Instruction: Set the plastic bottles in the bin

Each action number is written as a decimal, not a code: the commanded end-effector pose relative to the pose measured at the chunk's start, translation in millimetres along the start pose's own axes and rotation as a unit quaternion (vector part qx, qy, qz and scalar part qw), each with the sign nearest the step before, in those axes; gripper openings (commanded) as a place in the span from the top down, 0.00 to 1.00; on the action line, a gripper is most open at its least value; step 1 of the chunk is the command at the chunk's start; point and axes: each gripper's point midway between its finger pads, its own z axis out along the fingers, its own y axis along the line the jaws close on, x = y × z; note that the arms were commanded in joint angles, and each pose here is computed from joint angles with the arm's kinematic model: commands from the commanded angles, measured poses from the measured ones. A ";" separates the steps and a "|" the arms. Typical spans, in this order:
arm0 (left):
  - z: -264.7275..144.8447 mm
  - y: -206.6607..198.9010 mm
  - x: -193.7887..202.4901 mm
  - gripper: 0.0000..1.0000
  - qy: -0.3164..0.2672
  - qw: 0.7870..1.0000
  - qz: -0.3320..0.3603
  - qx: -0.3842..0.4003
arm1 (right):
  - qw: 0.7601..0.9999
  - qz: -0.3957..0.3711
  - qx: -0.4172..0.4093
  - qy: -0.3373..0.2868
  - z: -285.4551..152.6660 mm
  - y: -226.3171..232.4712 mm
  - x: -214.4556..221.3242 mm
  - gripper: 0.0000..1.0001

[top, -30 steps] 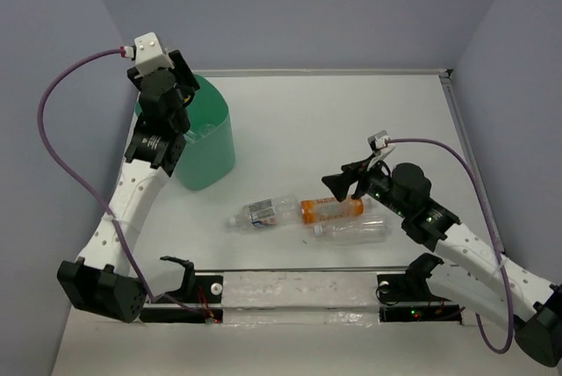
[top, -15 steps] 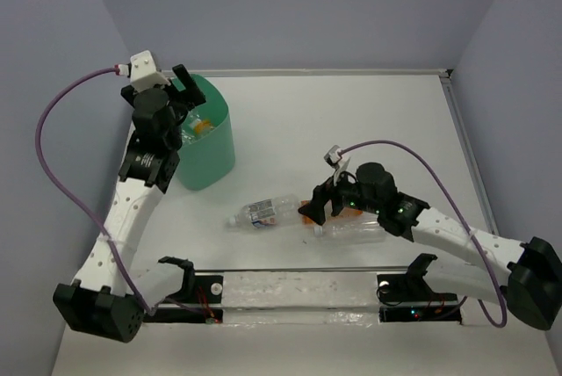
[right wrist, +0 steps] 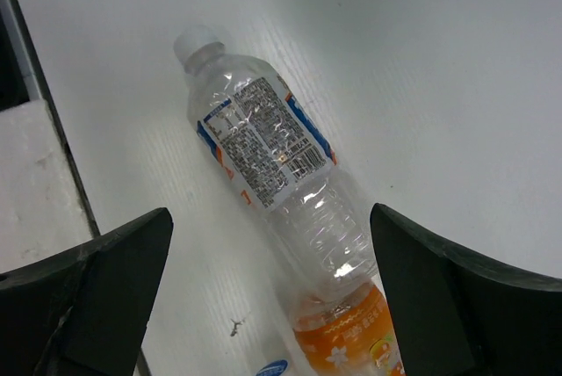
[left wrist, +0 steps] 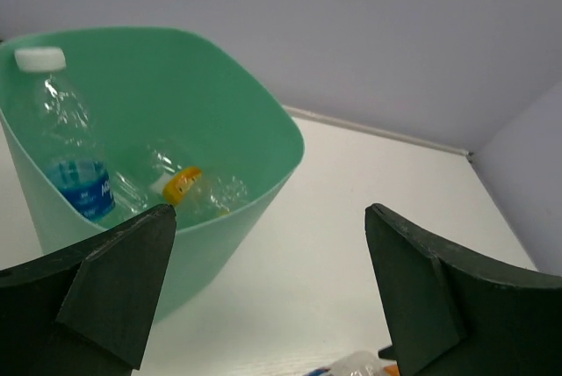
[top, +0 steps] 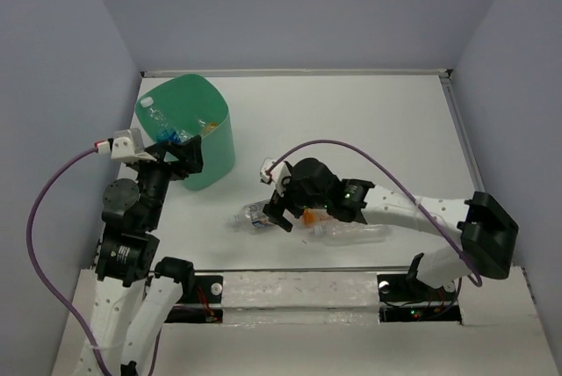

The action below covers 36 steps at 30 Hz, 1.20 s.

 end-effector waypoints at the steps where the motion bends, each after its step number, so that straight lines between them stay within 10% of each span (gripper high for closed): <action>1: -17.2 0.3 27.9 0.01 0.037 0.999 -0.005 0.021 | 0.992 -0.105 0.026 0.059 17.8 -14.0 -4.3 0.00; 21: -44.2 15.9 11.3 0.01 -0.029 1.000 0.006 -0.009 | 0.955 -0.194 -0.091 0.207 92.7 24.6 37.7 0.00; 30: -44.4 15.2 10.8 0.01 -0.029 1.000 0.004 -0.008 | 0.960 -0.195 -0.092 0.175 107.5 26.7 24.7 0.02; 36: -44.2 17.3 10.4 0.01 -0.030 0.999 0.003 -0.014 | 0.974 -0.188 -0.062 0.106 118.4 22.9 -0.6 0.24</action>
